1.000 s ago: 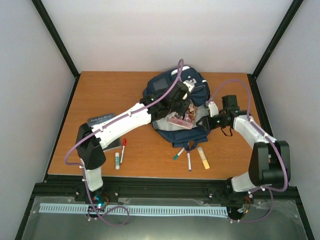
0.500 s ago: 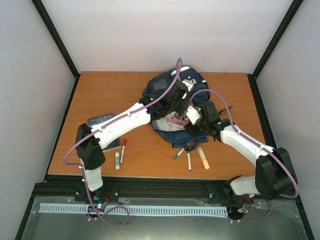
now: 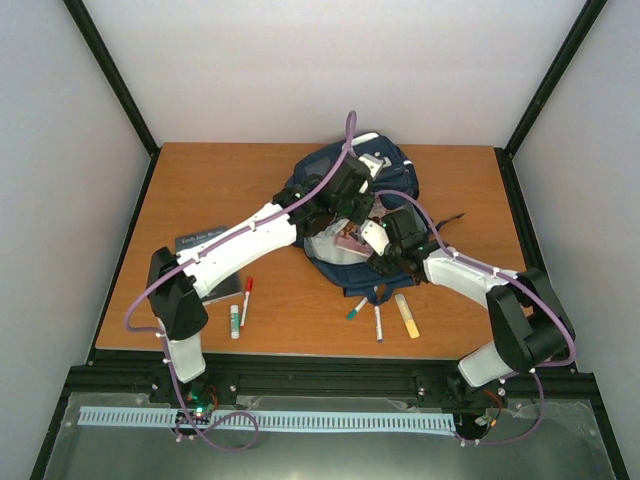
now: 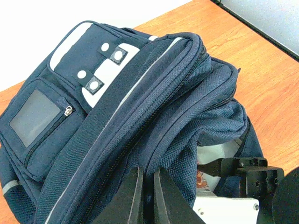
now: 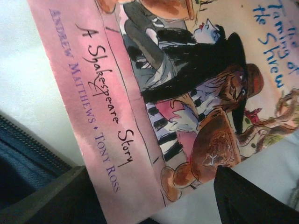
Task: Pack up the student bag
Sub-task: Place the book in the student bag.
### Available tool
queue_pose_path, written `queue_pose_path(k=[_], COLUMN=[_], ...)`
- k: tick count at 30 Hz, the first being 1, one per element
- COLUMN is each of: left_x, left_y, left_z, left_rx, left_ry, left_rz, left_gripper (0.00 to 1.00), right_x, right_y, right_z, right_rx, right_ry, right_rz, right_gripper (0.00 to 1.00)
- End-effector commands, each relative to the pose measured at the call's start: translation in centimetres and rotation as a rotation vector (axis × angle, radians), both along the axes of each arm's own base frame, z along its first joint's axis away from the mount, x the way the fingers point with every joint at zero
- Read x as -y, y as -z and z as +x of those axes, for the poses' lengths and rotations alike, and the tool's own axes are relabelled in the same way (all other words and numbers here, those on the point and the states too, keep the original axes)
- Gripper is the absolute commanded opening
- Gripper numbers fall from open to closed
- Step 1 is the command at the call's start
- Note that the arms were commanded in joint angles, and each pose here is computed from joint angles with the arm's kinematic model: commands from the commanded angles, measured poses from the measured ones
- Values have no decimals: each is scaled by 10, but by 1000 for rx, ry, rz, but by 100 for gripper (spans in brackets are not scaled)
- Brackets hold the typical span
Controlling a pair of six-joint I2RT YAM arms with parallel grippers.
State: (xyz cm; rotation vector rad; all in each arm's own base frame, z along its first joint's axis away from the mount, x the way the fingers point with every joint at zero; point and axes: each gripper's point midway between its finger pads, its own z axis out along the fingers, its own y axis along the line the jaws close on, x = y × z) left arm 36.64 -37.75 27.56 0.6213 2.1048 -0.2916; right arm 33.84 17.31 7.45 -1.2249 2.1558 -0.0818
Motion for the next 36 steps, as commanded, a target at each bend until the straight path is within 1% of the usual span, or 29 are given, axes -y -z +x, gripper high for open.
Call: queue_pose_path(k=[1, 4, 8, 11, 19, 24, 28, 32, 34, 36], left_x=[-6, -6, -6, -6, -4, -1, 0, -2, -3, -3], left_y=[-66, -65, -64, -63, -63, -57, -47, -41, -37, -32], left_z=[1, 0, -1, -2, -5, -8, -10, -11, -11, -8], left_rx=[112, 108, 105, 102, 96, 76, 53, 41, 35, 28], left_ry=[-19, -13, -4, 4, 20, 40, 44, 41, 36, 30], left_rz=[-153, -152, -150, -148, -147, -145, -147, -141, -127, -110], left_gripper=[1, 1, 1, 1, 1, 1, 1, 1, 1, 1], right_x=[13, 18, 20, 20, 12, 6, 3, 5, 6, 9], right_y=[2, -4, -16, -23, -25, -35, -29, -16, -12, -13], right_z=[11, 20, 36, 51, 88, 104, 110, 102, 94, 84], right_rx=[88, 143, 220, 284, 441, 533, 520, 480, 451, 423], right_ry=[19, 30, 30, 31, -15, -5, 7, 0, -10, -14], right_rz=[-102, -142, -185, -226, -327, -319, -309, -308, -299, -285], right_gripper=[76, 75, 72, 69, 52, 49, 48, 49, 51, 57])
